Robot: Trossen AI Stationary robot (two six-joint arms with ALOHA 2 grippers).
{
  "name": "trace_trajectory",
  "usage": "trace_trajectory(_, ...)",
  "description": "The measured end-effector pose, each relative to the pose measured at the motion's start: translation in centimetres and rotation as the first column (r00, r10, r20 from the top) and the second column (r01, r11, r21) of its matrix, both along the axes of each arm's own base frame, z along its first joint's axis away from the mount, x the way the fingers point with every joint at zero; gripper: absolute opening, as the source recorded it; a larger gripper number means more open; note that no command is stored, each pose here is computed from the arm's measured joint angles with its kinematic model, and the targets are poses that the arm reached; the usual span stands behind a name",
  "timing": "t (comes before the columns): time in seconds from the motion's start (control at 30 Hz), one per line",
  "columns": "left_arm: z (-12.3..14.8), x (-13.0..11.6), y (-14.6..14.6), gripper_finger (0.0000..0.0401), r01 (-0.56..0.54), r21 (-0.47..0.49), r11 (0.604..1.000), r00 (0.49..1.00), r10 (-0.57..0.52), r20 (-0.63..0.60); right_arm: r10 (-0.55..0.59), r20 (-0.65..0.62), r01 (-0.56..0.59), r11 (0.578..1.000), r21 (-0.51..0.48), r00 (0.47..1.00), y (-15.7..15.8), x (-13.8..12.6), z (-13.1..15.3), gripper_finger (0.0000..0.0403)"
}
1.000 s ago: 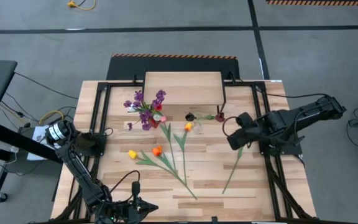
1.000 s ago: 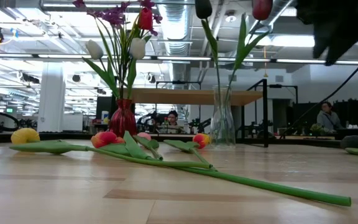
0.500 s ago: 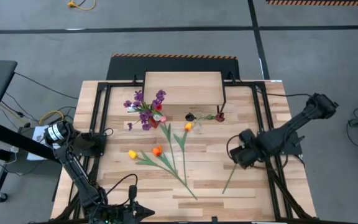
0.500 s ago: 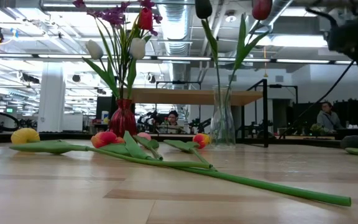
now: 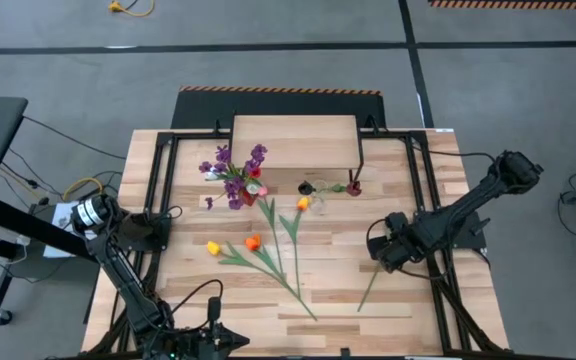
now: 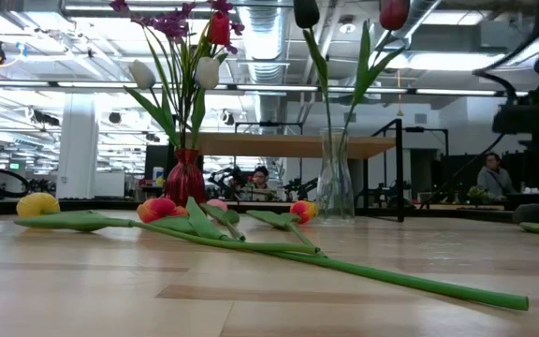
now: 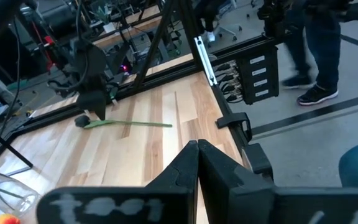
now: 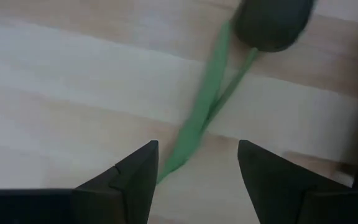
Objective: Pick and place flowers into a vace then onto a shelf
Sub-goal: Put the black flower into the transparent flower vase
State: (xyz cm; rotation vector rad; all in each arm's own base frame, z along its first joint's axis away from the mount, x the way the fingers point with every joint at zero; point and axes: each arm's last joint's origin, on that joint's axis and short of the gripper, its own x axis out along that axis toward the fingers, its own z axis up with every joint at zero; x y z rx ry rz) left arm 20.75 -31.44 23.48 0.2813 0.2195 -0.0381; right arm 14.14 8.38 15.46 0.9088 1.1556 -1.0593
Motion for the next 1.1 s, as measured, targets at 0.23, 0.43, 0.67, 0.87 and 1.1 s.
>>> trace_trajectory(0.23,0.0,0.0,0.0,0.0000,0.002,0.005,1.000,1.000,-0.002,0.000,-0.022,0.007,0.022,1.000,0.005,1.000,-0.6,-0.6,-2.1,0.0211)
trace_trajectory(0.43,0.0,0.0,0.0,0.0000,-0.002,-0.011,1.000,1.000,0.002,0.000,-0.045,-0.019,0.045,0.999,-0.017,0.999,-1.1,-0.5,-3.3,0.0207)
trace_trajectory(0.67,0.0,0.0,0.0,0.0000,-0.002,-0.023,1.000,1.000,0.002,-0.002,-0.084,-0.036,0.083,0.996,-0.015,0.996,-1.7,-0.3,-3.3,0.0182)
trace_trajectory(0.87,0.0,0.0,0.0,0.0000,-0.002,-0.035,0.999,1.000,0.002,-0.003,-0.092,-0.055,0.091,0.995,-0.028,0.994,-1.9,-0.5,-3.4,0.0113)
trace_trajectory(1.1,0.0,0.0,0.0,0.0000,-0.002,-0.035,0.999,1.000,0.001,-0.003,-0.082,-0.064,0.078,0.995,-0.059,0.995,-1.9,-0.7,-3.4,0.0009)
